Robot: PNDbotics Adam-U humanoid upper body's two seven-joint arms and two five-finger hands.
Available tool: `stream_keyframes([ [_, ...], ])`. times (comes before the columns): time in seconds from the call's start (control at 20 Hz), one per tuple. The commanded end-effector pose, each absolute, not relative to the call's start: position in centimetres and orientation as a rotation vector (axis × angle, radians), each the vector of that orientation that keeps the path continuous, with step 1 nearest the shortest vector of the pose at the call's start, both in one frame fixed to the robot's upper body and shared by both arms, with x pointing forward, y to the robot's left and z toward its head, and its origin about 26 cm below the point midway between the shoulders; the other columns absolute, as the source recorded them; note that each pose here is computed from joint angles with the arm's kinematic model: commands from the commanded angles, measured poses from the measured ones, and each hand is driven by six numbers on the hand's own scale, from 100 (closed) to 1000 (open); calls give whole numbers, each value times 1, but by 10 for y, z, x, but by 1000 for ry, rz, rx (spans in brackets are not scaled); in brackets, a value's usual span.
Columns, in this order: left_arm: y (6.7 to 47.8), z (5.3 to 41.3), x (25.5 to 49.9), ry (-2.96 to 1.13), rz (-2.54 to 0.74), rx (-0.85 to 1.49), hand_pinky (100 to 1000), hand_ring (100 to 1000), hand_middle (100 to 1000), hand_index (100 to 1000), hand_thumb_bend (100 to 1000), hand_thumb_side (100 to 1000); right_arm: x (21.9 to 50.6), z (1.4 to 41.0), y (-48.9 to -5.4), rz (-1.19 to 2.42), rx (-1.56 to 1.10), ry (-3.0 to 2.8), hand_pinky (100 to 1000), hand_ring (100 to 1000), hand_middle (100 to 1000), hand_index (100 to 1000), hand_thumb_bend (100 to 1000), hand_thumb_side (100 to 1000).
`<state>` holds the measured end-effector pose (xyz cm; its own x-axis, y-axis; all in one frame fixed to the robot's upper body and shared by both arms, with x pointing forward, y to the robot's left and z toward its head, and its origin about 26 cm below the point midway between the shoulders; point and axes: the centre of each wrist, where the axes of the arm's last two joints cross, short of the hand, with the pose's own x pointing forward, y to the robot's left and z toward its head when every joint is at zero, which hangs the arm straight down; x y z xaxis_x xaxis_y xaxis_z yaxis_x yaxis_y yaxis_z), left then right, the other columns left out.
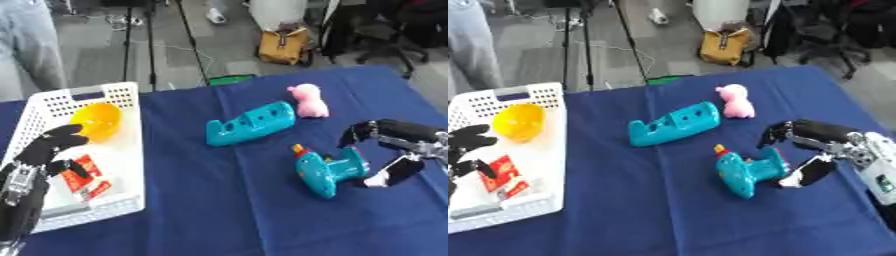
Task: Pick up objects on the table and place them in the box.
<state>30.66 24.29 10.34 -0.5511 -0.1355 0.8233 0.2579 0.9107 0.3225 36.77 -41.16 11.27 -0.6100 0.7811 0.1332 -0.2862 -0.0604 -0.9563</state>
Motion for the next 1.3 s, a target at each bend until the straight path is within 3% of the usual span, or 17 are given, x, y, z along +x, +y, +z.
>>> stream_keyframes([
  [0.05, 244, 112, 307, -2119, -537, -86, 468, 807, 821, 750, 290, 981, 372, 119, -419, 1990, -472, -1347, 700, 741, 748, 790, 560, 404],
  [0.5, 243, 113, 307, -2121, -541, -92, 468, 807, 821, 750, 289, 981, 380, 106, -426, 2034, -459, -1230, 711, 760, 723, 784, 534, 356],
  [0.55, 243, 113, 307, -2122, -541, -93, 468, 807, 821, 750, 289, 981, 381, 105, -427, 2037, -460, -1219, 711, 760, 724, 784, 540, 386],
  [0.9, 243, 113, 307, -2120, -542, -93, 468, 808, 821, 750, 290, 982, 384, 101, -426, 2080, -491, -1182, 724, 778, 723, 776, 536, 374],
  [1.3, 243, 112, 307, -2118, -540, -94, 467, 807, 821, 751, 289, 987, 387, 101, -415, 2168, -556, -1166, 706, 750, 684, 746, 505, 342],
])
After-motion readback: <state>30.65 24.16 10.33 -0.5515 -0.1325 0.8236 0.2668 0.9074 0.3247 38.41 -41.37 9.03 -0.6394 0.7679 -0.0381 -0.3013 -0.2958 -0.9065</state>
